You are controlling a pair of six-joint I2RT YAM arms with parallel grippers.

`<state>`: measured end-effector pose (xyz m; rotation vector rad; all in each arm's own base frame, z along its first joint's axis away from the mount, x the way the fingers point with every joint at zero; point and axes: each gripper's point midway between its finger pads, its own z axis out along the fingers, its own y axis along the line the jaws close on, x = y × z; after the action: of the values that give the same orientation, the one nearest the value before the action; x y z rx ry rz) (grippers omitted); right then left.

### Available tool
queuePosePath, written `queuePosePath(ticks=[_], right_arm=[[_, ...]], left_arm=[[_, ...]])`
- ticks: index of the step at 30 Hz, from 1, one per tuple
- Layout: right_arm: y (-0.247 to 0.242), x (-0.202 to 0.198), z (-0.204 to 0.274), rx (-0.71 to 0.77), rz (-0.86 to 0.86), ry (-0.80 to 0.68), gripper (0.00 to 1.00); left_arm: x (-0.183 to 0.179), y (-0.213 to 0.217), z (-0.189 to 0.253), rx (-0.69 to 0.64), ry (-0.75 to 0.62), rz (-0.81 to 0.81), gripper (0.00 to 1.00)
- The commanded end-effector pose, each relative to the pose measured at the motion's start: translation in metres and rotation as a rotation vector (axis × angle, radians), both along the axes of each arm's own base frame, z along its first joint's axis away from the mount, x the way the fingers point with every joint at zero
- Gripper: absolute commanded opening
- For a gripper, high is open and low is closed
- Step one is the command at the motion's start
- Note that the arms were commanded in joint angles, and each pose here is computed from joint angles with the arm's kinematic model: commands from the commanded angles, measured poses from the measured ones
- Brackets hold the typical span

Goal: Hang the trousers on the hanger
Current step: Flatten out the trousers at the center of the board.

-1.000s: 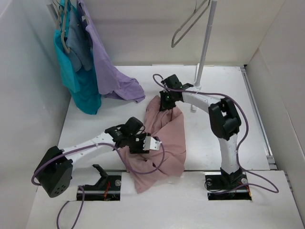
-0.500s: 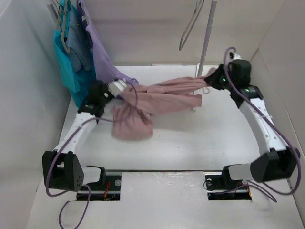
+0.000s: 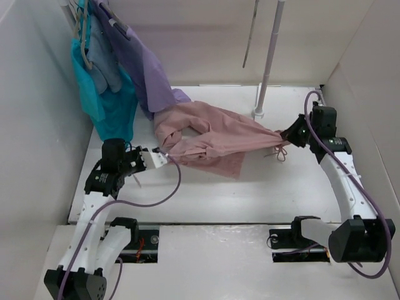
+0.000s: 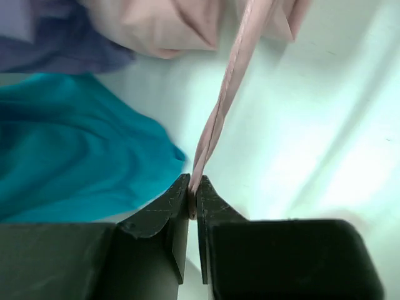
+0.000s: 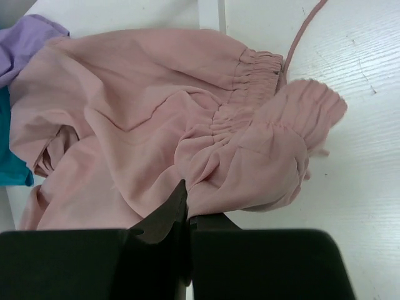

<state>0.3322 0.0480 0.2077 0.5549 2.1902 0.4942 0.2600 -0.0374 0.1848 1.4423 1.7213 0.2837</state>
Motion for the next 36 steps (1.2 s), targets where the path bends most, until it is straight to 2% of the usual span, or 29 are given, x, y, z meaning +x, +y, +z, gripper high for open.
queuePosePath(ticks=[1,3,4,7,9,10,14,17,19,24,29,31,32,35,36], right_arm=[[-0.012,0.011,0.071,-0.059,-0.026,-0.178,0.00],[-0.006,0.008,0.094,-0.098,-0.002,-0.226,0.00],[-0.007,0.006,0.104,-0.118,-0.019,-0.247,0.00],[0.016,-0.012,0.143,-0.155,0.020,-0.365,0.00],[0.019,-0.016,0.156,-0.158,0.017,-0.401,0.00],[0.020,-0.016,0.163,-0.157,0.016,-0.415,0.00],[0.022,-0.012,0.188,-0.159,0.000,-0.458,0.00],[0.021,-0.009,0.195,-0.163,-0.009,-0.461,0.00],[0.022,-0.007,0.205,-0.146,-0.018,-0.492,0.00],[0.024,-0.003,0.209,-0.123,-0.028,-0.506,0.00],[0.018,0.002,0.208,-0.126,-0.060,-0.504,0.00],[0.018,0.002,0.208,-0.117,-0.064,-0.503,0.00],[0.017,0.002,0.209,-0.121,-0.073,-0.503,0.00],[0.014,-0.001,0.203,-0.129,-0.079,-0.485,0.00],[0.011,-0.005,0.200,-0.135,-0.088,-0.479,0.00]], left_arm=[[-0.004,-0.003,-0.005,-0.028,0.006,0.007,0.07],[0.009,-0.004,-0.006,-0.082,0.020,0.064,0.23],[0.013,-0.008,-0.007,-0.108,0.040,0.079,0.36],[0.025,-0.027,-0.011,-0.149,0.122,0.075,0.86],[0.028,-0.043,-0.020,-0.176,0.185,0.074,0.98],[0.029,-0.055,-0.033,-0.192,0.256,0.062,1.00],[0.017,-0.127,-0.056,-0.230,0.390,-0.090,1.00],[0.022,-0.167,-0.064,-0.247,0.408,-0.161,1.00],[0.012,-0.199,-0.067,-0.259,0.443,-0.240,1.00],[-0.014,-0.246,-0.111,-0.240,0.576,-0.375,1.00],[-0.045,-0.289,-0.103,-0.331,0.608,-0.559,1.00],[-0.047,-0.301,-0.104,-0.368,0.586,-0.561,1.00],[-0.041,-0.304,-0.105,-0.374,0.554,-0.521,0.85],[-0.031,-0.310,-0.107,-0.426,0.526,-0.433,0.48],[-0.029,-0.309,-0.105,-0.442,0.519,-0.408,0.13]])
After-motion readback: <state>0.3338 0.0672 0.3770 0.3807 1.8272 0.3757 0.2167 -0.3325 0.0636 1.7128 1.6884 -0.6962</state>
